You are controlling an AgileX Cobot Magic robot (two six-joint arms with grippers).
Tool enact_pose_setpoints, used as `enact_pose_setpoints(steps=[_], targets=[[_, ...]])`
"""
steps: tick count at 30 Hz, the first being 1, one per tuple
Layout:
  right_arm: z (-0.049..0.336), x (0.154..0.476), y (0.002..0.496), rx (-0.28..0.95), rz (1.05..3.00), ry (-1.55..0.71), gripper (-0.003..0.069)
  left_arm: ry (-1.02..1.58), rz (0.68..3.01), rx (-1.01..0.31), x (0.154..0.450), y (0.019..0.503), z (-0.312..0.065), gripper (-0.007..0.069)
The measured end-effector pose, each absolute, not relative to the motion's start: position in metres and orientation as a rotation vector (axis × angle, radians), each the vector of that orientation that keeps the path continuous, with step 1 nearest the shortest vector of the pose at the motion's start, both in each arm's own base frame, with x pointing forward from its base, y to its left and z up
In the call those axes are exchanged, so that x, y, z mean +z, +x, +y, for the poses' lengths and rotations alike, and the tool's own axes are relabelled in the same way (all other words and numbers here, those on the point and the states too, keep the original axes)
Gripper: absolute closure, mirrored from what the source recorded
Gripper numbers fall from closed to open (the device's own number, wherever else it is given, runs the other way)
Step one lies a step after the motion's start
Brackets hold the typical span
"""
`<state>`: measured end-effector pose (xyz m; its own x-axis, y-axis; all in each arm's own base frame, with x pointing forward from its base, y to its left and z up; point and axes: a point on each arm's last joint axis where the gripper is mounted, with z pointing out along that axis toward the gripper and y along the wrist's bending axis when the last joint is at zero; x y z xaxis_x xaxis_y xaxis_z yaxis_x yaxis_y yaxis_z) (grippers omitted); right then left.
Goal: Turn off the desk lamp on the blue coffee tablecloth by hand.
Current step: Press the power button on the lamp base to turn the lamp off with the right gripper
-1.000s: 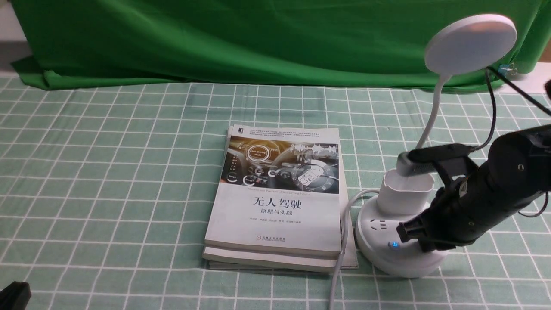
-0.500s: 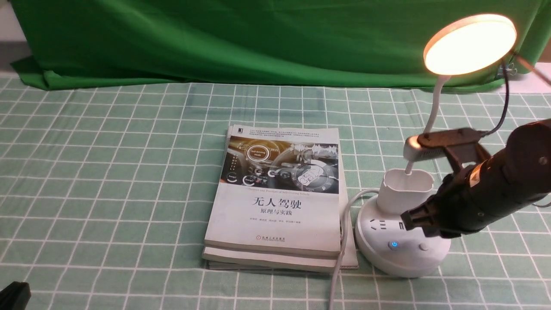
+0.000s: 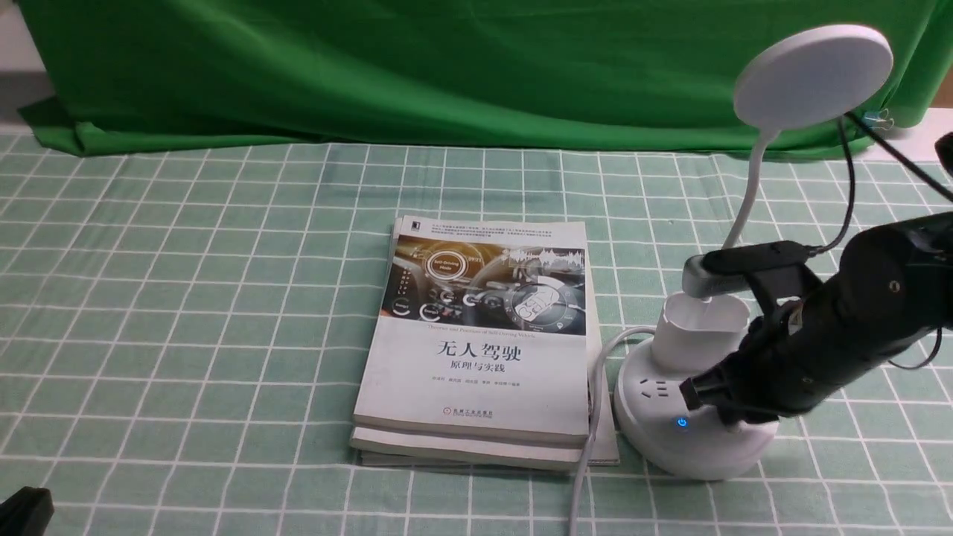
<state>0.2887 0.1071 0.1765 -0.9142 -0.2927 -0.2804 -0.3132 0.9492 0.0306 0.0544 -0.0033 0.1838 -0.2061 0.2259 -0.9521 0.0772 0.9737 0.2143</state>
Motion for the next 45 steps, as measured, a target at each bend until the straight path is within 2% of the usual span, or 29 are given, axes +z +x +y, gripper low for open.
enact_pose_setpoints(steps=[6, 11, 14, 19, 25, 33, 39, 41, 45], targets=[[0.106, 0.182, 0.286, 0.113, 2.816, -0.445, 0.0621, 0.225, 1.779, 0.137, 0.184, 0.054, -0.003, 0.0625], [0.103, 0.207, 0.277, 0.13, 2.749, -0.436, 0.0621, 0.225, 1.779, 0.137, 0.184, 0.054, -0.003, 0.0625], [0.103, 0.21, 0.276, 0.132, 2.744, -0.435, 0.0621, 0.225, 1.779, 0.137, 0.184, 0.054, -0.003, 0.0625], [0.103, 0.203, 0.277, 0.128, 2.775, -0.437, 0.0621, 0.225, 1.779, 0.137, 0.184, 0.054, -0.003, 0.0625], [0.105, 0.179, 0.282, 0.11, 2.852, -0.444, 0.0621, 0.225, 1.779, 0.138, 0.184, 0.054, -0.003, 0.0625], [0.105, 0.184, 0.282, 0.118, 2.839, -0.418, 0.0621, 0.225, 1.779, 0.138, 0.184, 0.054, -0.003, 0.0625], [0.101, 0.219, 0.271, 0.145, 2.739, -0.401, 0.0621, 0.225, 1.779, 0.138, 0.184, 0.054, -0.003, 0.0625], [0.096, 0.244, 0.256, 0.164, 2.679, -0.386, 0.0621, 0.225, 1.779, 0.138, 0.184, 0.054, -0.003, 0.0625], [0.09, 0.274, 0.23, 0.203, 2.566, -0.366, 0.0621, 0.225, 1.779, 0.138, 0.184, 0.054, -0.003, 0.0625]])
